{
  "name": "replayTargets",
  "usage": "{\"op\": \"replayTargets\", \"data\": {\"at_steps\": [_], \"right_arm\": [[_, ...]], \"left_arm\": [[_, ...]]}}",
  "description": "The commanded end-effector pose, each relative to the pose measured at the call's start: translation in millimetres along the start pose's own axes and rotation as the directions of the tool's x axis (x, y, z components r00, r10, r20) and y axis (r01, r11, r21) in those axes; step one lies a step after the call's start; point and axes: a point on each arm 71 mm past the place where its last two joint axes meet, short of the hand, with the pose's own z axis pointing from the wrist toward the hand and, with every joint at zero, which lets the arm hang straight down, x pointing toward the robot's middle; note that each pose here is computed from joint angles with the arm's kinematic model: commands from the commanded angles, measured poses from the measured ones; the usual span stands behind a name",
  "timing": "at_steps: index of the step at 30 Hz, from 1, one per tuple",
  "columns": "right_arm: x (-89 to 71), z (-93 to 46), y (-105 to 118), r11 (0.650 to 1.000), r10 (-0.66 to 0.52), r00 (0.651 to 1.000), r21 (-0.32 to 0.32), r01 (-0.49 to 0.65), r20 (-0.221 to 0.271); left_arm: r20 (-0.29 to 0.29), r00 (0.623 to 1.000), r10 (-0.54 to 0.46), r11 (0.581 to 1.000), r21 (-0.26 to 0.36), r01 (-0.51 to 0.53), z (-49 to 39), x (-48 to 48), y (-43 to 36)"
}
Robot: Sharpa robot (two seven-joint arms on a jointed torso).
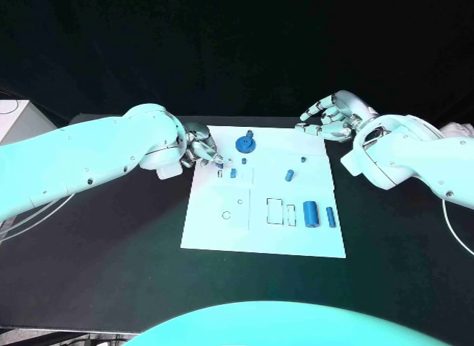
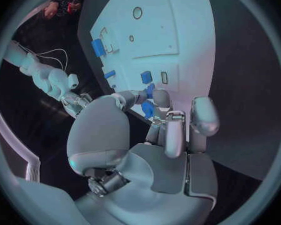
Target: Assemble the parts on the task board
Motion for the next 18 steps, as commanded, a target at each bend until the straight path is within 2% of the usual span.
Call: {"op": "replayTargets", "data": {"at_steps": [1,18], "right_arm": [[0.4,-0.3,0.2,1.000,-0.006,1.000,-0.005,0.006,-0.009],[0.6,-0.4,0.5,1.000,-0.006,1.000,-0.007,0.006,-0.010]], "left_arm": [[0.037,0.999,0.023,1.000,-0.020,-0.022,0.4,1.1,0.6],[0.048,0.996,0.075,0.997,-0.028,-0.073,7.6,13.3,0.0]]}}
